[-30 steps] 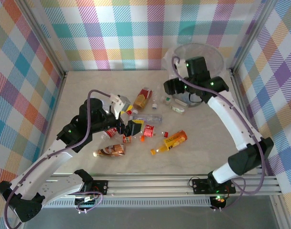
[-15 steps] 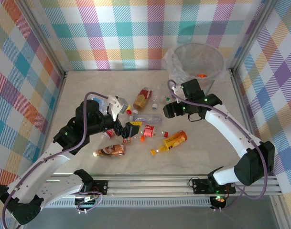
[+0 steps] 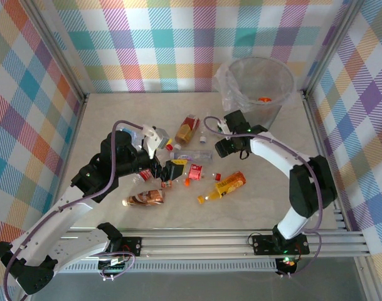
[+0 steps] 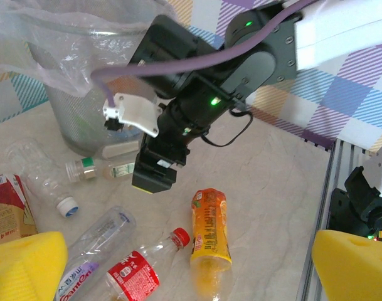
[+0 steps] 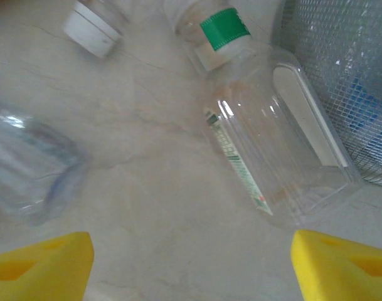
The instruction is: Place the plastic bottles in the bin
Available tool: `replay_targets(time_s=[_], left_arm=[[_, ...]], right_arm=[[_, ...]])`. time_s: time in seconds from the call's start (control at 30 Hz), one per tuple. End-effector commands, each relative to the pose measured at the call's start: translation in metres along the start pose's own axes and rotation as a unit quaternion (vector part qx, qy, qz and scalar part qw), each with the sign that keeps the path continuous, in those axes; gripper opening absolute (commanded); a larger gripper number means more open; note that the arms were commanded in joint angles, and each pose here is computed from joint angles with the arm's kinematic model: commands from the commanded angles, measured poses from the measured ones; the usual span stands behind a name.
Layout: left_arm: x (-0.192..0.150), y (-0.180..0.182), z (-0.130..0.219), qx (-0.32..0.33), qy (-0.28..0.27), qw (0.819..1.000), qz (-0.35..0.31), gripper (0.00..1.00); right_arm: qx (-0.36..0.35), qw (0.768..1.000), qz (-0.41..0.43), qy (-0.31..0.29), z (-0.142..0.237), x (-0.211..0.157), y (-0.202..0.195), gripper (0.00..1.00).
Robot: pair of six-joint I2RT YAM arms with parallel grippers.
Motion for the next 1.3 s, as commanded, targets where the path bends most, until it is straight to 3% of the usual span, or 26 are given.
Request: replay_targets(time_s=[0.0, 0.57, 1.27], left_arm=[[0.004, -0.004, 0.003, -0.007, -0.004, 1.000, -0.005, 1.00], [0.003, -0.002, 0.002, -0.004, 0.000, 1.000, -0.003, 1.00], [0.000, 0.000, -0.001, 0.000, 0.006, 1.000, -0.003, 1.00]], right_arm=[[-0.055, 0.998, 0.030, -0.004, -0.009, 0.012, -0.018, 0.83], [-0.076, 0.996, 0.025, 0.025, -0.050, 0.013, -0.048, 0.93], [0.019, 0.999, 0.022, 0.040, -0.062, 0.005, -0.022, 0.87]])
Point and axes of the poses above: each hand's point on the last joint's axis, 136 mm out from that joint toward the fingers, its own z axis back along the fingers, its own y axis along the line the jaws close on, x = y × z, the point moved 3 cm from there along z, back along the fingers, and after that the axes turned 11 degrees about z, right-handed, at the moved point
